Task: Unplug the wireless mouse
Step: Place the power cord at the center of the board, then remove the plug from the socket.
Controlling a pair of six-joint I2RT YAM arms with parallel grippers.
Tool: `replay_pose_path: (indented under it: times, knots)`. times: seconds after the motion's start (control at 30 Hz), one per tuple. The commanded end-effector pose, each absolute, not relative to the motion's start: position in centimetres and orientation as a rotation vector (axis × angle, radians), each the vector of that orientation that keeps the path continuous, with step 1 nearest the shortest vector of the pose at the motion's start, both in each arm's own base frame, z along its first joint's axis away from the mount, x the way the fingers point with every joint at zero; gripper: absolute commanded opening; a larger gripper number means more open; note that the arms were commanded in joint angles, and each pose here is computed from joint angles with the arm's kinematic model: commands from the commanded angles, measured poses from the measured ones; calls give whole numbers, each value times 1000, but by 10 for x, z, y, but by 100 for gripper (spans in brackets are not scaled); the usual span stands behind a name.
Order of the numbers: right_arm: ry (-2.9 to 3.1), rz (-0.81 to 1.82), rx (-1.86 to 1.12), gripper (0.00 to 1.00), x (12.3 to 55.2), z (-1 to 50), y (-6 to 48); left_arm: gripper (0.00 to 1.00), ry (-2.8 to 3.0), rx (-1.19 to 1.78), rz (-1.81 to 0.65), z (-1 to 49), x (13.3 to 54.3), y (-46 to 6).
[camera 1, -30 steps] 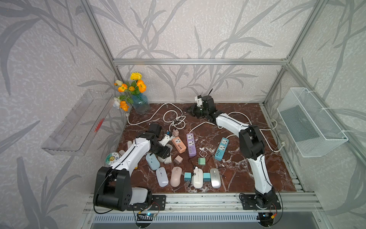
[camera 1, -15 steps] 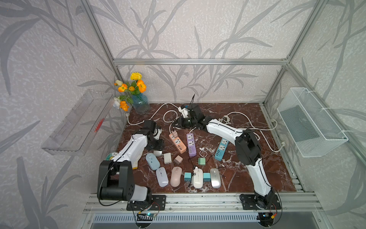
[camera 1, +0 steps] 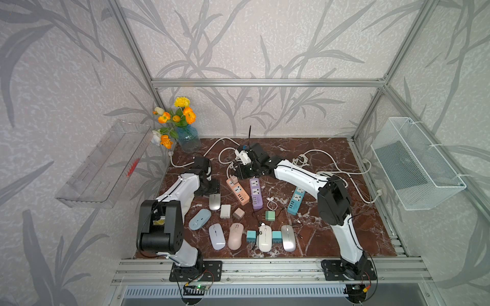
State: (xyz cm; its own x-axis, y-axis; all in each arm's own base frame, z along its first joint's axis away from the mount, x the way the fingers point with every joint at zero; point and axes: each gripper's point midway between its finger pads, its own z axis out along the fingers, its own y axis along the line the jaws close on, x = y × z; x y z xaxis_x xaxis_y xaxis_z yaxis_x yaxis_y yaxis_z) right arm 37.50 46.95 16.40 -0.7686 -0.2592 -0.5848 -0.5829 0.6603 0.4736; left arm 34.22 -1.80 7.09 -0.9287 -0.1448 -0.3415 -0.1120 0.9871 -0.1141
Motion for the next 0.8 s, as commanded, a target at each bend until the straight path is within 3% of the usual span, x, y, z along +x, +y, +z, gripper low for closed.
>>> replay_pose_path:
  times: [0.0, 0.1, 0.17, 0.27, 0.43, 0.77]
  knots:
    - [2385, 678, -798, 10, 378, 155, 465, 76, 2610, -328, -282, 91, 365, -27]
    - [2384, 582, -824, 31, 382, 147, 468, 67, 2515, -473, -440, 96, 379, -32]
    - [2390, 522, -828, 39, 387, 142, 469, 56, 2450, -530, -533, 99, 389, -37]
    - [2407, 470, -813, 40, 394, 134, 472, 36, 2425, -577, -630, 94, 398, -45]
    - [2435, 394, -816, 40, 402, 120, 473, 15, 2408, -592, -737, 87, 407, -55]
    - [2477, 352, -833, 43, 405, 92, 478, 8, 2388, -604, -819, 82, 409, -63]
